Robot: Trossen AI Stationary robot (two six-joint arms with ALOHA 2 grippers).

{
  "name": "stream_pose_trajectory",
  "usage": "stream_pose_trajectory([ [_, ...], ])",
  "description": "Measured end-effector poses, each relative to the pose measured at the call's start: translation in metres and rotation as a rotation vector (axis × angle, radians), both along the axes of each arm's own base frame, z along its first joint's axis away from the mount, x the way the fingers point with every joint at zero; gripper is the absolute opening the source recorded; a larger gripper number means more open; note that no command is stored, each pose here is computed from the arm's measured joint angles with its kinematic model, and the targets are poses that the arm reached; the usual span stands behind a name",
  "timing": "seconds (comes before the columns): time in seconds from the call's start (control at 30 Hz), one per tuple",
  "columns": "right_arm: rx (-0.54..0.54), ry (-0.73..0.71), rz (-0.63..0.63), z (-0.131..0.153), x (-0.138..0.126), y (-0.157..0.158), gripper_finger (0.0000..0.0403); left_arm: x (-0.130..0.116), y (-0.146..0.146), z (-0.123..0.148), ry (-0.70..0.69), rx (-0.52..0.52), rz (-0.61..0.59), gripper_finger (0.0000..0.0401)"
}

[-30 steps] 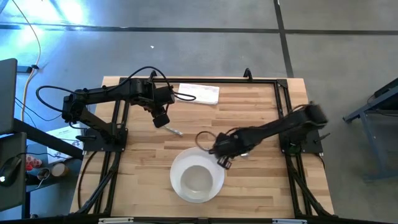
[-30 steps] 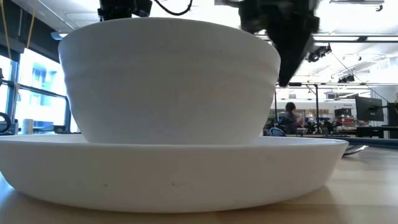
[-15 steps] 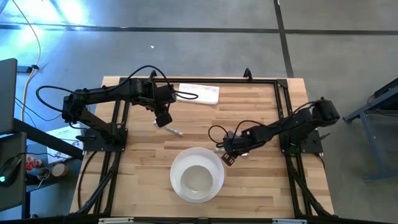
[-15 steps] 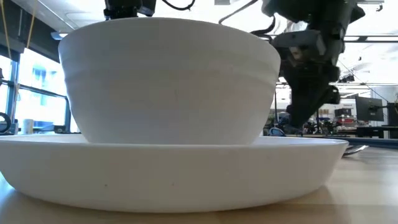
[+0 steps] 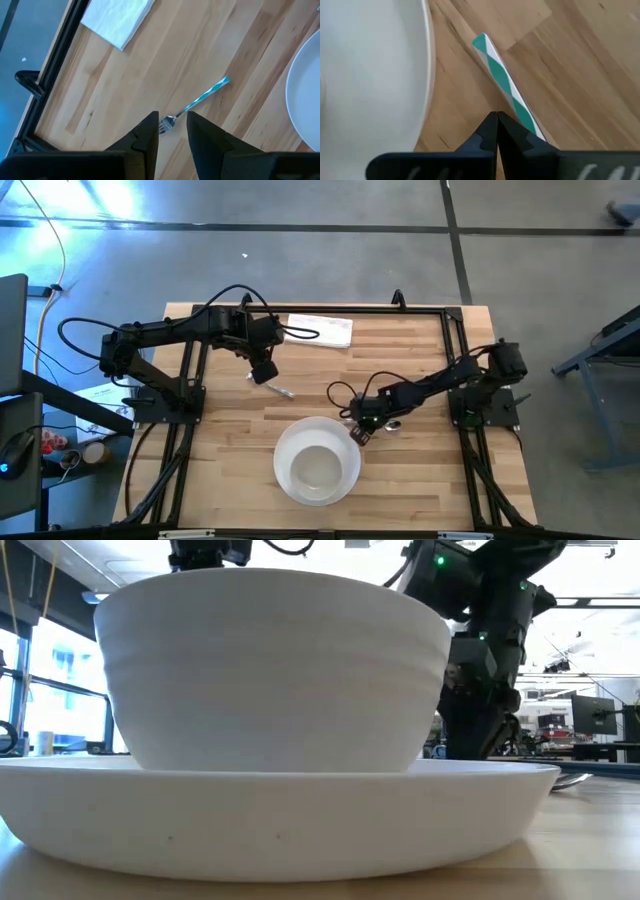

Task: Set table place
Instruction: Adjust the blue spoon, then move the white plate to the center of the table

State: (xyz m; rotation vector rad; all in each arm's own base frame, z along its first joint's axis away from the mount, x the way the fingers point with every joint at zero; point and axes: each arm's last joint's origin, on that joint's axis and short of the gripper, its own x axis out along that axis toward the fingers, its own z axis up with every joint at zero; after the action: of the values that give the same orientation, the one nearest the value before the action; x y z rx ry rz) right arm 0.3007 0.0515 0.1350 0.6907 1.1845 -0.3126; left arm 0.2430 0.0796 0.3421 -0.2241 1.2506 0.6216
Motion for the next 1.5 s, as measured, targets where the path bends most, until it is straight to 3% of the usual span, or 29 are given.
stream_pose_trajectory([
  [1.1,-0.084,0.126,-0.007,-0.001,-0.01,-0.073,0.0,0.0,0.0,0.0,-0.001,-0.001,0.002,0.0092],
  [1.2,-0.114,0.108,-0.004,0.01,-0.005,-0.071,0.0,0.0,0.0,0.0,0.001,0.0,-0.001,0.0092],
  [1.33,-0.113,-0.063,0.048,0.047,0.021,-0.056,0.0,0.0,0.0,0.0,-0.001,0.0,-0.001,0.0092],
  [1.5,-0.133,-0.161,0.133,0.07,0.05,-0.037,0.0,0.0,0.0,0.0,-0.002,0.001,-0.003,0.0092],
])
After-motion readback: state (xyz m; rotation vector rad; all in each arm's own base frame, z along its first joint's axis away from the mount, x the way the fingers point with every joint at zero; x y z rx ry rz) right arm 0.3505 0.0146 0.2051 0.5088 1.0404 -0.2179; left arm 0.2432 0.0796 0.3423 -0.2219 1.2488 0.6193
